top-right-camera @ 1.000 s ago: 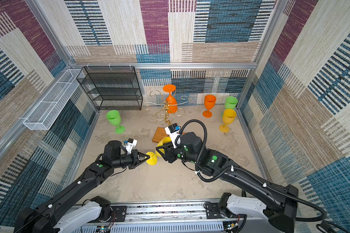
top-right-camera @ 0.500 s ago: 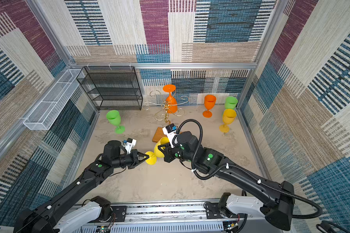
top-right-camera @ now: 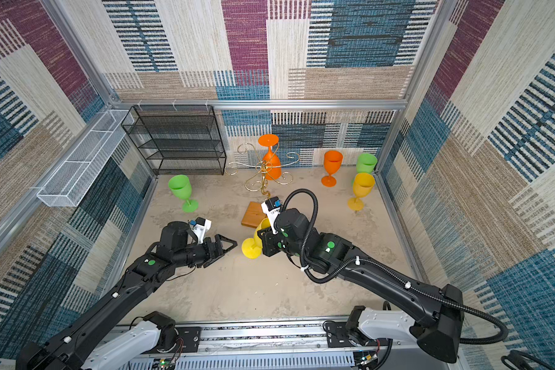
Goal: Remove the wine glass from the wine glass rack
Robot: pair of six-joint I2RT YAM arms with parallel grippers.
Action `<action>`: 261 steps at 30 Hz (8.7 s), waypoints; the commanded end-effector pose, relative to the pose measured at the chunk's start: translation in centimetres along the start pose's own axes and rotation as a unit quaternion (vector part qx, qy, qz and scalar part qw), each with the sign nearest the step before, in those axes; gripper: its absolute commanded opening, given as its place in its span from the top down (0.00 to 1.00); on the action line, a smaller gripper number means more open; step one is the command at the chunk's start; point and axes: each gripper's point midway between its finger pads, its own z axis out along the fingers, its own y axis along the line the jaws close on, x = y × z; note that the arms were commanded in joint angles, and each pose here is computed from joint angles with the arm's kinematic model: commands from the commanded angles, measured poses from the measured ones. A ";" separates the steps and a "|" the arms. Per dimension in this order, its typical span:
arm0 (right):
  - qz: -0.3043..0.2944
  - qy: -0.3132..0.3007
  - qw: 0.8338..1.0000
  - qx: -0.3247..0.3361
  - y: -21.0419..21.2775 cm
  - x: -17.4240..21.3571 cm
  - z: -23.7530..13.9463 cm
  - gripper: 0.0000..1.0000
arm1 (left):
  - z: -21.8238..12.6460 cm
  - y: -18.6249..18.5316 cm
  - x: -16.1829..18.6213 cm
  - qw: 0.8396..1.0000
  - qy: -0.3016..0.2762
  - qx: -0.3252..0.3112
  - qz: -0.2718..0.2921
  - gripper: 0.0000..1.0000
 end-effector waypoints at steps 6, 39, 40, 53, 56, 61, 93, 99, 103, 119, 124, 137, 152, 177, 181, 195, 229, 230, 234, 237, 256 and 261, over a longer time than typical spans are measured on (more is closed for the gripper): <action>0.030 -0.018 0.997 0.076 -3.2 -0.5 -1.8 1.00 | -1.1 -0.3 -0.7 0.998 -0.016 -0.023 0.061 0.05; 0.107 -0.076 0.905 0.404 -28.9 -4.8 -4.3 1.00 | -1.4 -0.8 -1.5 0.994 -0.012 -0.042 0.098 0.06; 0.106 -0.077 0.904 0.407 -29.6 -5.0 -4.1 1.00 | -1.5 -0.8 -1.5 0.994 -0.013 -0.044 0.099 0.06; 0.099 -0.093 0.907 0.400 -35.4 -8.2 -1.3 1.00 | -1.9 -1.5 -2.3 0.993 -0.012 -0.055 0.099 0.07; 0.091 -0.083 0.907 0.404 -36.4 -8.3 -0.3 1.00 | -2.0 -1.6 -2.4 0.994 -0.013 -0.056 0.096 0.07; 0.081 -0.072 0.906 0.409 -37.8 -8.5 1.0 1.00 | -2.1 -2.0 -2.5 0.994 -0.015 -0.053 0.092 0.08; 0.028 -0.224 0.935 0.274 -25.4 -15.9 -6.7 0.22 | -4.9 -4.0 -8.1 0.970 -0.059 -0.159 0.176 0.07; 0.001 -0.220 0.943 0.251 -21.9 -15.7 -5.7 0.22 | -2.9 -4.7 -10.8 0.967 -0.059 -0.175 0.173 0.08; -0.003 -0.215 0.946 0.244 -21.2 -15.2 -5.3 0.23 | -1.6 -5.5 -13.0 0.964 -0.064 -0.184 0.181 0.09; -0.032 -0.195 0.953 0.229 -20.8 -15.7 -2.0 0.25 | 1.2 -6.5 -20.3 0.935 -0.096 -0.257 0.223 0.10; -0.049 -0.188 0.957 0.217 -18.6 -15.9 -0.6 0.25 | 1.5 -6.8 -21.8 0.928 -0.102 -0.271 0.236 0.10; -0.064 -0.186 0.962 0.186 -12.4 -15.6 0.9 0.27 | 1.9 -7.5 -25.7 0.907 -0.120 -0.301 0.270 0.09; -0.061 -0.214 0.955 0.198 -8.5 -15.6 0.8 0.24 | 3.1 -7.3 -28.5 0.912 -0.118 -0.291 0.265 0.08; 0.007 -0.257 0.958 0.124 -11.6 -23.7 -3.0 0.22 | 0.6 -7.9 -25.8 0.916 -0.114 -0.257 0.287 0.01; 0.032 -0.255 0.962 0.092 -12.3 -24.9 -2.4 0.24 | 0.5 -7.9 -25.6 0.917 -0.111 -0.248 0.293 0.01; 0.128 -0.250 0.960 -0.011 -12.8 -26.1 0.3 0.29 | 0.2 -10.6 -26.9 0.937 -0.117 -0.201 0.259 0.02; 0.273 -0.198 0.937 -0.097 -15.3 -27.2 6.6 0.49 | -4.5 -11.5 -21.9 0.944 -0.117 -0.168 0.258 0.10; 0.274 -0.196 0.937 -0.098 -15.4 -27.1 6.8 0.49 | -4.6 -11.4 -21.8 0.944 -0.117 -0.168 0.257 0.10; 0.274 -0.192 0.937 -0.102 -15.4 -27.2 7.3 0.52 | -4.6 -11.1 -21.5 0.944 -0.115 -0.170 0.256 0.10; 0.272 -0.187 0.938 -0.109 -15.2 -27.3 7.5 0.56 | -4.5 -11.1 -21.4 0.945 -0.114 -0.169 0.256 0.10; 0.257 -0.209 0.941 -0.076 -15.8 -27.6 6.4 0.64 | -4.0 -11.1 -21.7 0.946 -0.111 -0.166 0.254 0.10; 0.262 -0.219 0.937 -0.067 -16.0 -27.6 5.9 0.62 | -3.7 -10.6 -21.7 0.946 -0.107 -0.173 0.253 0.10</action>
